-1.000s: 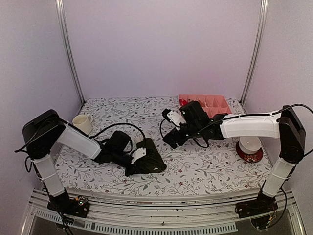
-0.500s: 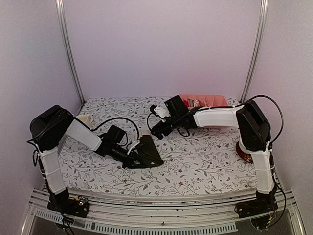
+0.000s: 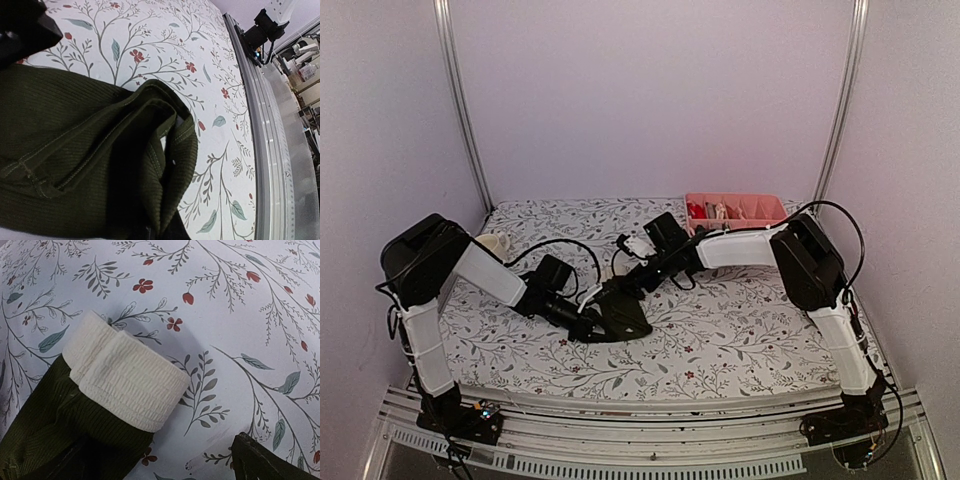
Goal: Roll the underwear
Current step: Roll the underwear at the center of the board.
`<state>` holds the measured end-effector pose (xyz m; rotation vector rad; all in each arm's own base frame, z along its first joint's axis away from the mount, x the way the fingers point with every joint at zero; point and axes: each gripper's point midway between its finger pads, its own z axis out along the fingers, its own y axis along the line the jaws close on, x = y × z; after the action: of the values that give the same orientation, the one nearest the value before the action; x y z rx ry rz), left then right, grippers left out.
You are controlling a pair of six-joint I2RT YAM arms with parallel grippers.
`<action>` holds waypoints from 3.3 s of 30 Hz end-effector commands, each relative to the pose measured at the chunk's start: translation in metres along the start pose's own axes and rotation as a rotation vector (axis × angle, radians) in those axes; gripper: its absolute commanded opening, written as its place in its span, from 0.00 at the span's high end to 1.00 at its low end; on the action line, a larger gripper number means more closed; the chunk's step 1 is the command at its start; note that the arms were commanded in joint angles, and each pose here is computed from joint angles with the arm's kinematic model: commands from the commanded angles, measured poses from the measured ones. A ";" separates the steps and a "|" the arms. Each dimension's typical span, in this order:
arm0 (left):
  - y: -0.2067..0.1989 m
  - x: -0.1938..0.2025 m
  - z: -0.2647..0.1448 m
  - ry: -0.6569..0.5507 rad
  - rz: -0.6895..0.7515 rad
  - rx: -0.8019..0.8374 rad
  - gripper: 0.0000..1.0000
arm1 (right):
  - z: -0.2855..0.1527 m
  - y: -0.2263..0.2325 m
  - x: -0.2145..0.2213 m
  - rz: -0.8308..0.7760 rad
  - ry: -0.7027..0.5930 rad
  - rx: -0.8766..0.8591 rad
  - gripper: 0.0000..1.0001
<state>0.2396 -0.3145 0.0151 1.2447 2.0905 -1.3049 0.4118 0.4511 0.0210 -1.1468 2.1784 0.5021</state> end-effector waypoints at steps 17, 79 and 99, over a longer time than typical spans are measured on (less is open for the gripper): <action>0.004 -0.005 0.021 0.039 -0.064 0.170 1.00 | -0.080 -0.040 0.061 0.195 0.031 0.401 0.02; 0.027 0.005 0.041 0.167 -0.124 -0.009 1.00 | -0.082 0.119 0.093 -0.658 0.024 0.244 0.62; 0.027 0.006 0.041 0.171 -0.125 -0.005 1.00 | -0.088 0.119 0.085 -0.701 -0.022 0.295 0.46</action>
<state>0.2675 -0.3526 0.0094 1.2643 2.1839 -1.3749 0.2364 0.4161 0.0319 -1.6408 1.6059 -0.0370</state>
